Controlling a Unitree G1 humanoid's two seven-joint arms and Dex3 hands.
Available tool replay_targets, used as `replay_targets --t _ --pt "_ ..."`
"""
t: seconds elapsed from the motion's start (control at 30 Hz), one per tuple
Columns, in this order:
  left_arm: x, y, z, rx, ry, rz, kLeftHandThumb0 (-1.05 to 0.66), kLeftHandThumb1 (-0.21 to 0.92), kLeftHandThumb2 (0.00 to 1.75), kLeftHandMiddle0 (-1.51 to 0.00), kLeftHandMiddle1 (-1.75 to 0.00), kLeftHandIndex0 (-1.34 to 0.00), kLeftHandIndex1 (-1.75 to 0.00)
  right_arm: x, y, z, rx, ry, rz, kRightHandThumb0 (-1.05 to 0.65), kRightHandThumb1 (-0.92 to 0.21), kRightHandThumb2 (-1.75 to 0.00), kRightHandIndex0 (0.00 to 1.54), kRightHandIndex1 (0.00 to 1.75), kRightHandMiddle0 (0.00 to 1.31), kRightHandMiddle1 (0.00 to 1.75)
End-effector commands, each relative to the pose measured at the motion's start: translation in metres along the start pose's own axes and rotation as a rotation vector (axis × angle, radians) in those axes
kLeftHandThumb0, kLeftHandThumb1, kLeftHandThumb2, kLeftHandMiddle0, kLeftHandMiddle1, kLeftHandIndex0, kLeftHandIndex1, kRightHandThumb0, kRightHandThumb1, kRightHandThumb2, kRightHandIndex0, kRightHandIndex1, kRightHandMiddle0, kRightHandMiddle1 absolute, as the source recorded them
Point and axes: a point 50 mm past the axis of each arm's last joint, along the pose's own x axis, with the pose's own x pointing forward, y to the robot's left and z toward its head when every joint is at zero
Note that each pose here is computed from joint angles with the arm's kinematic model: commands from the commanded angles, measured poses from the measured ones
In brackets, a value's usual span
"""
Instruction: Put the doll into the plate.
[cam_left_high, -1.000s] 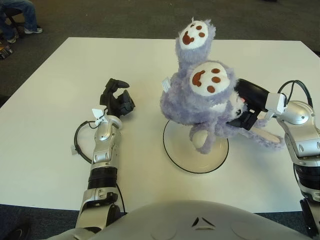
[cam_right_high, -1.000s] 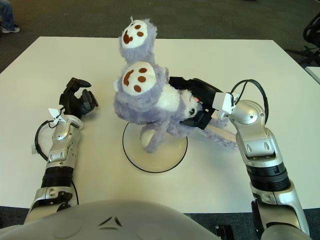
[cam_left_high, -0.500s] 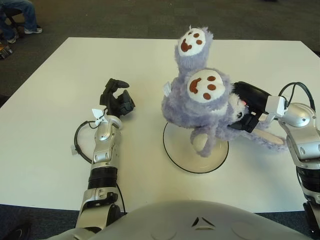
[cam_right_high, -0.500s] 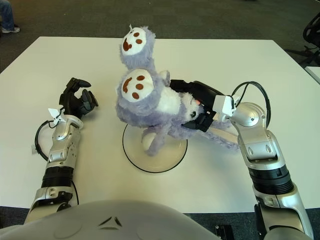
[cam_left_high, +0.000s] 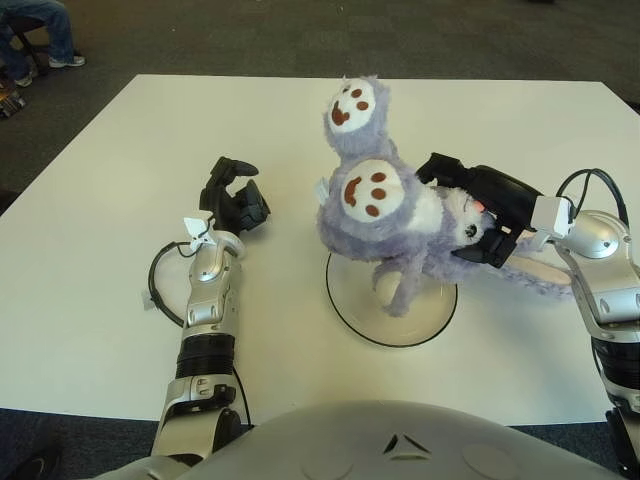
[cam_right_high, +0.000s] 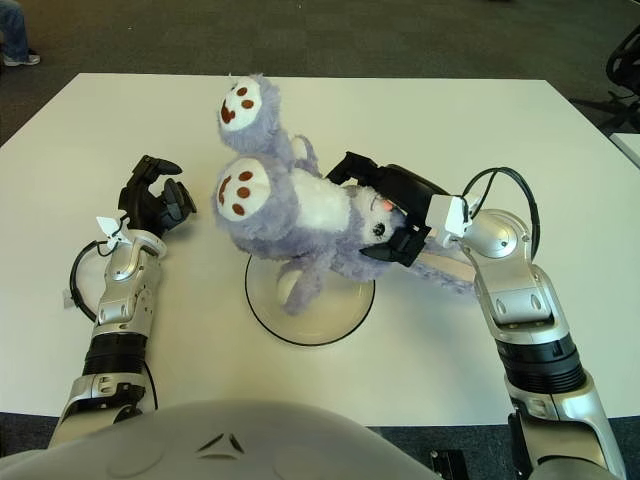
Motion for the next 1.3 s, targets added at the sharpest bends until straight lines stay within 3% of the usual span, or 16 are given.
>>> replay_targets --t 0.0,0.43,0.9,0.93,0.97,1.0,1.1,1.27 --pt "-0.0018 -0.0001 -0.0022 -0.009 0.000 0.012 -0.44 0.42 1.18 -1.12 -1.75 -0.52 -1.75 -0.0015 -0.0023 0.0053 -0.016 -0.037 -0.039 0.52 -0.18 -1.47 0.71 1.74 0.00 0.66" --pt "-0.0025 -0.0014 -0.0031 -0.001 0.000 0.004 -0.45 0.41 1.19 -1.12 -1.75 -0.53 -1.75 0.0018 0.0037 -0.0001 -0.024 -0.054 -0.037 0.51 -0.20 -1.44 0.69 1.74 0.00 0.39" --pt "-0.0032 -0.0021 -0.0033 -0.025 0.000 0.017 -0.45 0.40 1.22 -1.13 -1.75 -0.55 -1.75 0.0020 0.0042 -0.0025 -0.057 -0.071 -0.032 0.52 -0.18 -1.48 0.71 1.75 0.00 0.28" --pt "-0.0032 -0.0021 -0.0033 -0.028 0.000 0.018 -0.45 0.39 1.22 -1.13 -1.75 -0.55 -1.75 0.0020 0.0041 -0.0025 -0.061 -0.073 -0.033 0.30 -0.19 -1.37 0.72 1.75 0.00 0.28" --pt "-0.0032 -0.0021 -0.0033 -0.026 0.000 0.016 -0.45 0.39 1.22 -1.13 -1.75 -0.55 -1.75 0.0019 0.0041 -0.0026 -0.063 -0.076 -0.037 -0.04 -0.25 -1.16 0.73 1.75 0.00 0.29" --pt "-0.0033 -0.0021 -0.0033 -0.025 -0.001 0.016 -0.45 0.39 1.22 -1.13 -1.75 -0.55 -1.75 0.0018 0.0041 -0.0027 -0.065 -0.078 -0.040 -0.26 -0.31 -0.99 0.75 1.75 0.00 0.29" --pt "-0.0034 -0.0021 -0.0033 -0.015 -0.003 0.015 -0.45 0.39 1.22 -1.13 -1.75 -0.55 -1.75 0.0015 0.0041 -0.0030 -0.068 -0.085 -0.047 -0.54 -0.37 -0.80 0.77 1.75 0.00 0.28" --pt "-0.0035 -0.0021 -0.0034 -0.010 -0.003 0.014 -0.45 0.39 1.22 -1.13 -1.75 -0.55 -1.75 0.0006 0.0040 -0.0031 -0.067 -0.087 -0.051 -0.67 -0.42 -0.70 0.79 1.75 0.00 0.25"
